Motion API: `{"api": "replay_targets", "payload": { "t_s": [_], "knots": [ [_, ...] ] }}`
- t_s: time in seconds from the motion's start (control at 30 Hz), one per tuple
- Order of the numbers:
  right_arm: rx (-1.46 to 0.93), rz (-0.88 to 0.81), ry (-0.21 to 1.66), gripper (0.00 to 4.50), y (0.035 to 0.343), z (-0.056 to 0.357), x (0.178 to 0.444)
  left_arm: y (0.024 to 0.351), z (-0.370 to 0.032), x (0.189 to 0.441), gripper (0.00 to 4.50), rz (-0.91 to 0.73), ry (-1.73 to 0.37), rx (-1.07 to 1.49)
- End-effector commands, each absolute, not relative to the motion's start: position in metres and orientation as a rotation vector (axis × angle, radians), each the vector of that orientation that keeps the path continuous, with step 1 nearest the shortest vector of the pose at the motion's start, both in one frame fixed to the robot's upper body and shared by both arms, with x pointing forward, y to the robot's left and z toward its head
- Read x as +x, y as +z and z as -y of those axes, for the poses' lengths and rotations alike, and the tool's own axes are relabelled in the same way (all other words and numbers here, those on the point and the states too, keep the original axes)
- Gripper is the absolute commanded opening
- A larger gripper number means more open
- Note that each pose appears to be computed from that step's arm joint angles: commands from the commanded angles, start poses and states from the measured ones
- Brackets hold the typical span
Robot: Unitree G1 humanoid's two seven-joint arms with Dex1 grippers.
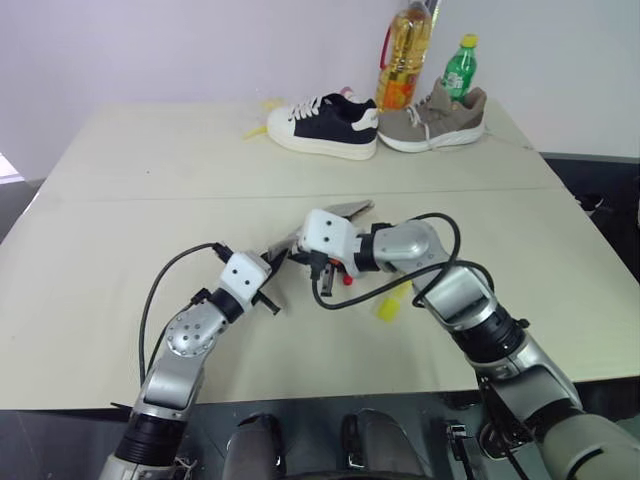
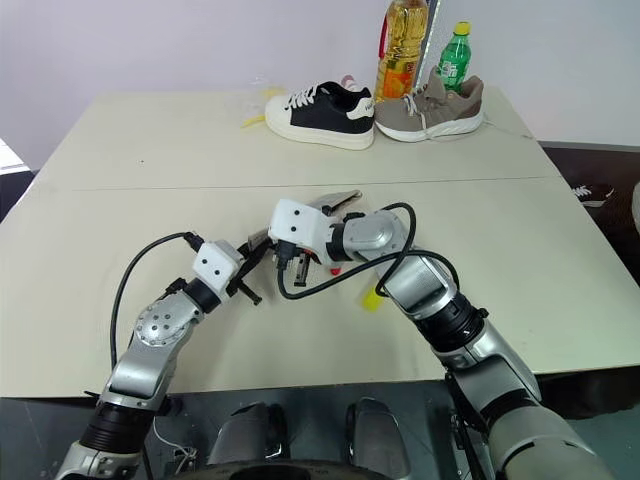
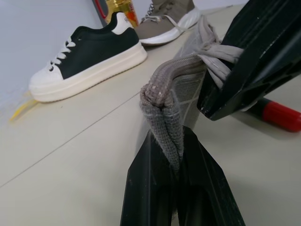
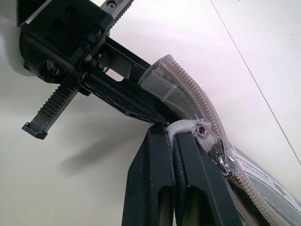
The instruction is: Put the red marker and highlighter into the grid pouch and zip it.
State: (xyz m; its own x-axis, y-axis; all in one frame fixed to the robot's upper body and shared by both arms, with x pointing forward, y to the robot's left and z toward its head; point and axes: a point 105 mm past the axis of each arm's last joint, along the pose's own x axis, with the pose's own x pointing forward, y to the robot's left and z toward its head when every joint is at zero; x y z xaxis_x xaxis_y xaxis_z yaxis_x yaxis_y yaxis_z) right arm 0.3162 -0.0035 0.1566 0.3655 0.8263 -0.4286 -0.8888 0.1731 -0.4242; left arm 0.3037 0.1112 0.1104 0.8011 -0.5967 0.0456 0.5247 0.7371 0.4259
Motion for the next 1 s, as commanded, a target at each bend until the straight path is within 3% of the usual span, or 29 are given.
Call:
{"api": "replay_targets", "payload": {
  "t_s": [0.03,0.6,0.87,1.0],
  "knots": [
    [-0.729,-0.047,1.27,0.04,0.169,-0.007,0.307,0.113,-0.095,0.299,0.0,0.215,-0.675,0.43],
    [-0.786,-0.052,1.369,0.04,0.165,-0.004,0.293,0.121,-0.096,0.308,0.0,0.239,-0.605,0.34],
    [-0.682,-0.027,1.281,3.99,0.194,0.022,0.31,0.133,-0.122,0.31,0.0,0.259,-0.503,0.339],
    [-0.539,-0.1,1.141,3.99,0.203,0.051,0.328,0.14,-0.143,0.31,0.0,0.268,-0.454,0.388]
  ]
}}
